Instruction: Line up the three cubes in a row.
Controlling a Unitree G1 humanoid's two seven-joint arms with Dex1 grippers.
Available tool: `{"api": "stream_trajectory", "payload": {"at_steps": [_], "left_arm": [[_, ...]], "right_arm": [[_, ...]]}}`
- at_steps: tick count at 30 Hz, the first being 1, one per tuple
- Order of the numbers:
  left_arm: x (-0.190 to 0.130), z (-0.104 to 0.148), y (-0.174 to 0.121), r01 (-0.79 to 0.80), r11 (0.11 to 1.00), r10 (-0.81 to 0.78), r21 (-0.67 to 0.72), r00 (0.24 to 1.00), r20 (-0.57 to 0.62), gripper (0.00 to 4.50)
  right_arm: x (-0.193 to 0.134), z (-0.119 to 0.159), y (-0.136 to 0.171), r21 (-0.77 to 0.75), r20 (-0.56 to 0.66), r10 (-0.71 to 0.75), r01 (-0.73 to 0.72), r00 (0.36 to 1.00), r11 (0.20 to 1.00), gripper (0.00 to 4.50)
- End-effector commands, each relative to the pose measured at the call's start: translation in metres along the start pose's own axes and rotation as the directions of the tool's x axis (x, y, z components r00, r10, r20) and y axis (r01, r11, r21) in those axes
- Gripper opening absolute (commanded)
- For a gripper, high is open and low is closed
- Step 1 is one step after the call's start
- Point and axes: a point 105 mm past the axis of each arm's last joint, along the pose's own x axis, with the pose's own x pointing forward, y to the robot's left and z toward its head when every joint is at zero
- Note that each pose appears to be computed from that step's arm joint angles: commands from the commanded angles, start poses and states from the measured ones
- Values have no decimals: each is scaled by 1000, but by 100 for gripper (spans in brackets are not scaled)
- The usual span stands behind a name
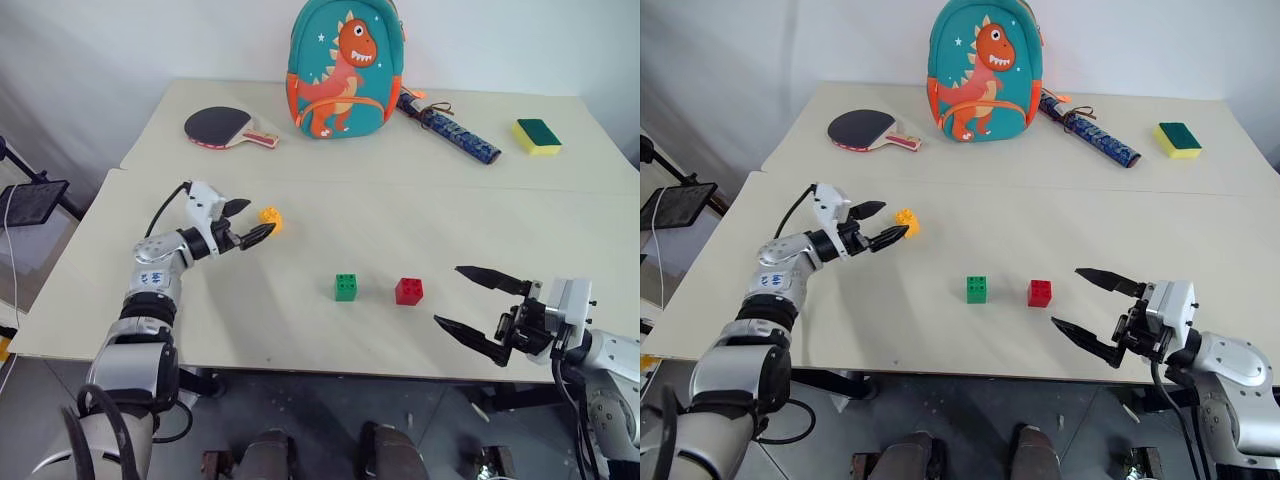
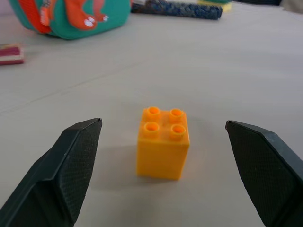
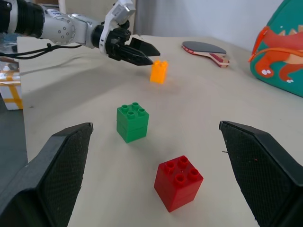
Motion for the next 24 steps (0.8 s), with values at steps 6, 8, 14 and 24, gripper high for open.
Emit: {"api": "stream_trajectory", "payload": {"at_steps": [6,8,14,24], "left_arm": [[10,1,0,-21,999,23,50,999,-26,294],[10,4,0,-14,999,14,42,1000,-2,229],[-11,-1,-10,113,992,-115,62,993,30,145],[-55,4,-48,520,811,-513,267,853,-100,145]], "right_arm": [[-6,13,0,-59,23,-68,69,997,996,450],[-7,12,1,-55,21,-71,72,997,996,450],[-8,9,4,-36,15,-77,77,997,996,450],[-8,5,4,-9,-13,-26,25,1000,1000,450]]}}
